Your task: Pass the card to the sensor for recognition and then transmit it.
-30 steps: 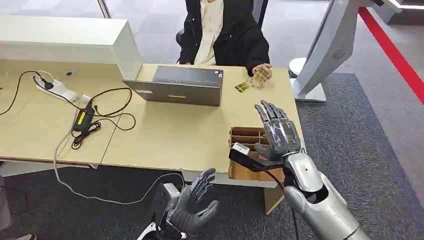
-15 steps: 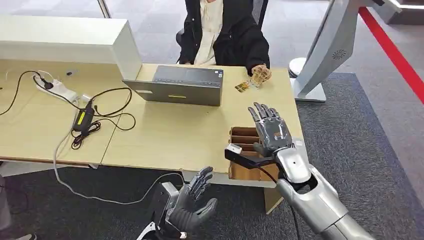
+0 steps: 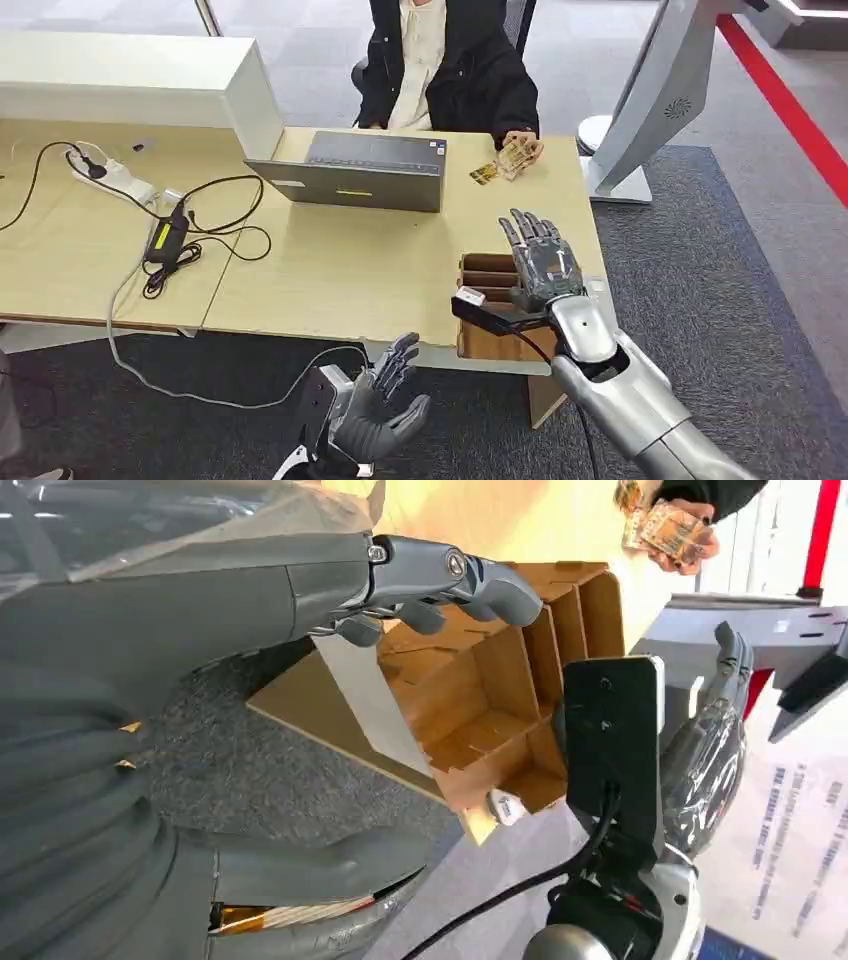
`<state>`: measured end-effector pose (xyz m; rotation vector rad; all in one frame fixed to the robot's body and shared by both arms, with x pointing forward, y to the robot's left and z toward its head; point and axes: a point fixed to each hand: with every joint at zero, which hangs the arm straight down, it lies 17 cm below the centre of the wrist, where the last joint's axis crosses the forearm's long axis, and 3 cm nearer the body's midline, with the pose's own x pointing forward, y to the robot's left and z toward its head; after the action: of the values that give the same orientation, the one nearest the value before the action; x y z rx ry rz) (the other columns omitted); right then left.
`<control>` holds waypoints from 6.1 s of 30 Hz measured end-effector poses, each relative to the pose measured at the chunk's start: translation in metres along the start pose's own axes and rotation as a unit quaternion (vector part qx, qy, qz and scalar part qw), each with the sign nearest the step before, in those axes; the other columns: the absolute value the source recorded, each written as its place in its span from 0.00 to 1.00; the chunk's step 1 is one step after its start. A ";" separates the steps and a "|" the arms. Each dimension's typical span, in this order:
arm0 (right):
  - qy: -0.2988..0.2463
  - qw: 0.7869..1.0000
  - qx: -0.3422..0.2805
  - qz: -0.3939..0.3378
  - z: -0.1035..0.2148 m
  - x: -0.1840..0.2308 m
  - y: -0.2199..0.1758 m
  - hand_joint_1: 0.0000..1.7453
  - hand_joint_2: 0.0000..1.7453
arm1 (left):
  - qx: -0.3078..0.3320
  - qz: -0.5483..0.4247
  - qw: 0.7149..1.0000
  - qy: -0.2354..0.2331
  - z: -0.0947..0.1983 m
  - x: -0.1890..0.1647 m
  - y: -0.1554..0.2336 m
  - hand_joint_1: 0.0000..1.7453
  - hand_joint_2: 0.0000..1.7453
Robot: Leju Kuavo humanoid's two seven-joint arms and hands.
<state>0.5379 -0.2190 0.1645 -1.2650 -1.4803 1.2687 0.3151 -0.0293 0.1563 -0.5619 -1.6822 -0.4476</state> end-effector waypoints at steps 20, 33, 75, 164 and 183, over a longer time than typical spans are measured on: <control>0.045 0.999 0.001 0.016 0.002 -0.045 0.002 0.00 1.00 | 0.003 0.000 1.000 0.006 0.004 -0.003 0.004 0.00 1.00; 0.042 0.999 0.004 0.016 0.005 -0.046 0.006 0.00 1.00 | 0.001 0.000 1.000 0.008 0.004 -0.003 0.004 0.00 1.00; 0.020 1.000 0.012 -0.001 0.003 -0.026 0.003 1.00 1.00 | -0.014 0.002 1.000 -0.008 0.004 0.007 -0.003 0.00 1.00; 0.065 0.997 0.045 0.009 0.004 -0.070 0.022 0.00 1.00 | -0.023 -0.007 1.000 -0.007 0.003 0.007 -0.005 0.00 1.00; 0.086 0.995 0.056 -0.009 -0.001 -0.083 0.022 1.00 1.00 | -0.001 -0.014 1.000 -0.007 0.001 0.009 0.003 0.00 1.00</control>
<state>0.5582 -0.3000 0.1465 -1.2507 -1.2796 1.1824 0.3144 -0.0252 0.1648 -0.5444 -1.7042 -0.4654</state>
